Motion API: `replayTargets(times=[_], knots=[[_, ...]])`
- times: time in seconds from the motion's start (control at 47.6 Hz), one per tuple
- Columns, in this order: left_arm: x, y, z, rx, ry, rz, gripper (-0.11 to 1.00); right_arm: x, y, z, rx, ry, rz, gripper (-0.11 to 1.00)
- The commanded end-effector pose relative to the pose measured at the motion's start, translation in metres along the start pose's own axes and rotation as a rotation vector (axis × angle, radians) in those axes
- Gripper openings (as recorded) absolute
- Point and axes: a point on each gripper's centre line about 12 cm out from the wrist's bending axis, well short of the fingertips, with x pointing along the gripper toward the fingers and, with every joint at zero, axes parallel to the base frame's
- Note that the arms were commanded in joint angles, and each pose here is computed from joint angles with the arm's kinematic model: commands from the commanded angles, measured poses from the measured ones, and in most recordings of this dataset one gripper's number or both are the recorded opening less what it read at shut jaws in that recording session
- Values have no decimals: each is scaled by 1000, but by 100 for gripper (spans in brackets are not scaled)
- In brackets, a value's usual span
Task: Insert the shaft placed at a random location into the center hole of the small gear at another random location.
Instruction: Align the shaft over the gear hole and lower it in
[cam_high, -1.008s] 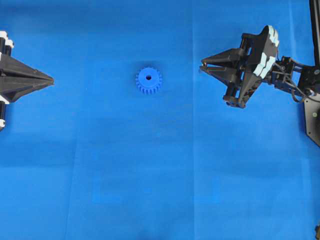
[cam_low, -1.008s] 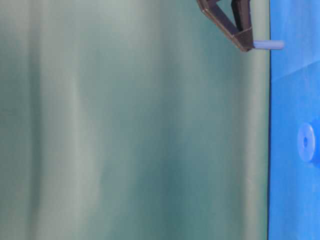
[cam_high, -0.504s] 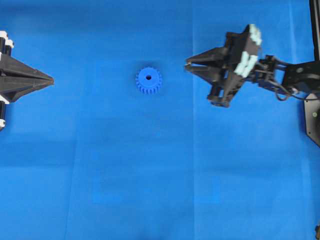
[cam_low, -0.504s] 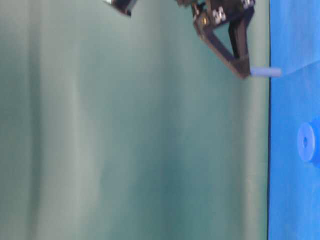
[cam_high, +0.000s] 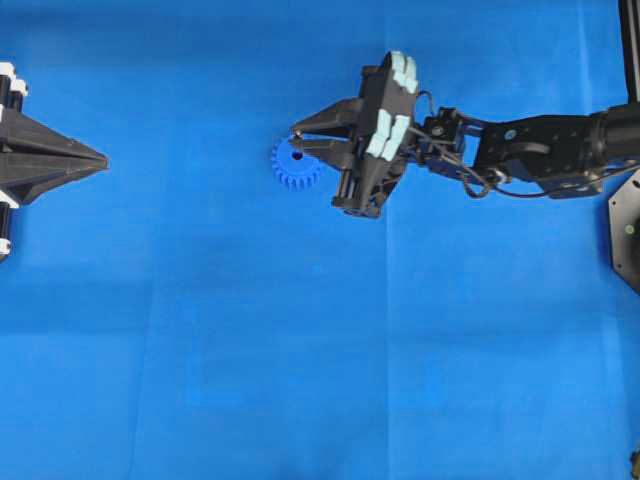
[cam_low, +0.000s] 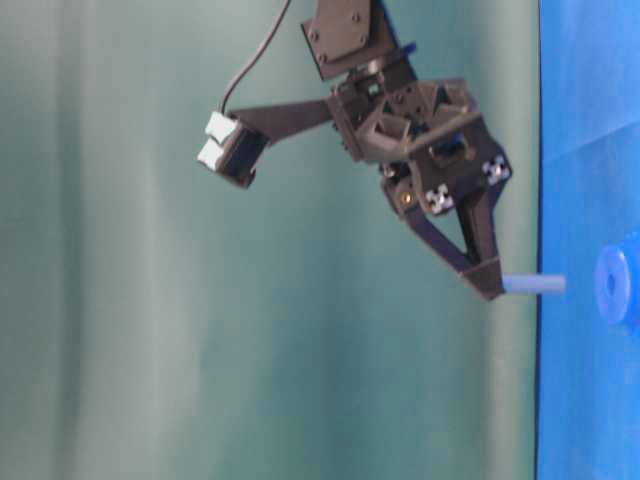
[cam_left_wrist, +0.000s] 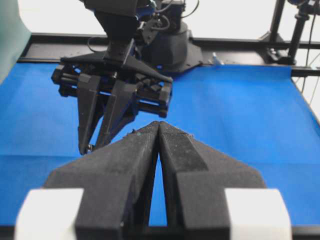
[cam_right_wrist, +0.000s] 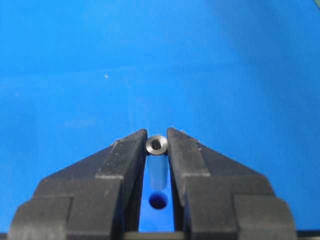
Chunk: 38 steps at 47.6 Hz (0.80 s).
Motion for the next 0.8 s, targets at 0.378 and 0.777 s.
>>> replayTargets(times=[0.378,0.777], knots=[[1,0,5,0,-15,-2,2,4,2,6,-4,-17,4,3],[2,0,4,1,-14,-1,2,16,-2,-16,-7,31,-11,3]])
